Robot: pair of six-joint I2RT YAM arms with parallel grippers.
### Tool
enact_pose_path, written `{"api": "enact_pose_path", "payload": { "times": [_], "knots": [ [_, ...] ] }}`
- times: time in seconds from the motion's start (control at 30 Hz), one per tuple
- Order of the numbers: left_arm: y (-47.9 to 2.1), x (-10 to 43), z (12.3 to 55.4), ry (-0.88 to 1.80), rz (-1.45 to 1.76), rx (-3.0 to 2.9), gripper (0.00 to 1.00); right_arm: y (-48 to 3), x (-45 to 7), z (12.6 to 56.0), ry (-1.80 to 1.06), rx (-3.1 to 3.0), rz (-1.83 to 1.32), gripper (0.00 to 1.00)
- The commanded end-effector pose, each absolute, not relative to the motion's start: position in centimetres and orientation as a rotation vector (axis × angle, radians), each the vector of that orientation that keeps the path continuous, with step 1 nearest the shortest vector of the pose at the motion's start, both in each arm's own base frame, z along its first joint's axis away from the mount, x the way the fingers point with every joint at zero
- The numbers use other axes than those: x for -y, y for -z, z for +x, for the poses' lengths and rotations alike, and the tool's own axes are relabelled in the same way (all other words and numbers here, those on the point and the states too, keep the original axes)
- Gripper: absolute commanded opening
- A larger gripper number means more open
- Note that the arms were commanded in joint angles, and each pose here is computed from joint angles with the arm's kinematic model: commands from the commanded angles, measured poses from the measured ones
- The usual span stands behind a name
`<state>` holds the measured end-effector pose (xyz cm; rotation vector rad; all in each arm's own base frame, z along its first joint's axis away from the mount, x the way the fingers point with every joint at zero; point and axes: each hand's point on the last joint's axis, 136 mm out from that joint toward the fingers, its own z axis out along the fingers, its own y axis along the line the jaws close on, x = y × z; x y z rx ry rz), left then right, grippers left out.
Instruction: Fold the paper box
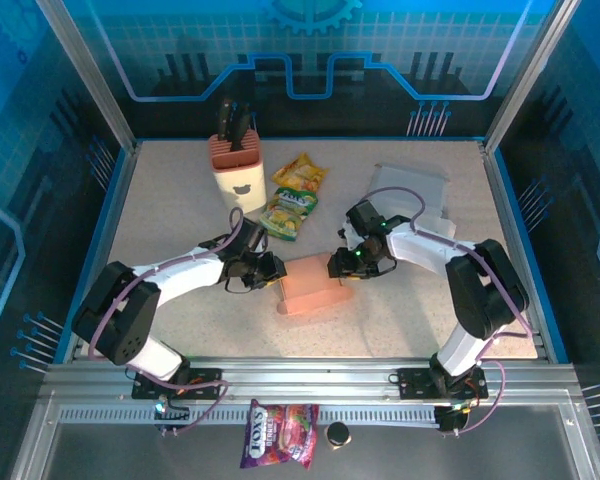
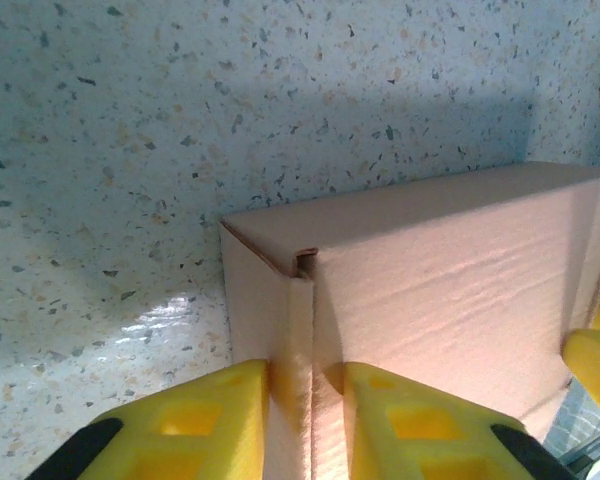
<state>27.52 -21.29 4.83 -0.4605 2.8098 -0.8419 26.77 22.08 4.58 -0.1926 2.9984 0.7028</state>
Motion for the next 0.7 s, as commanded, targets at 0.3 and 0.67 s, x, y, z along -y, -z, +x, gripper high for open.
{"api": "enact_pose_path", "payload": {
  "times": [0.3, 0.67],
  "knots": [
    [-7.0, 21.2, 25.4, 0.930, -0.491, -2.797, 0.43, -5.1, -22.2, 26.3, -0.738, -2.997, -0.159, 0.35],
    [-5.2, 21.8, 26.0, 0.957, -0.515, -2.790, 0.33, -6.7, -21.9, 26.5, -0.771, -2.942, -0.146, 0.50]
  ]
}}
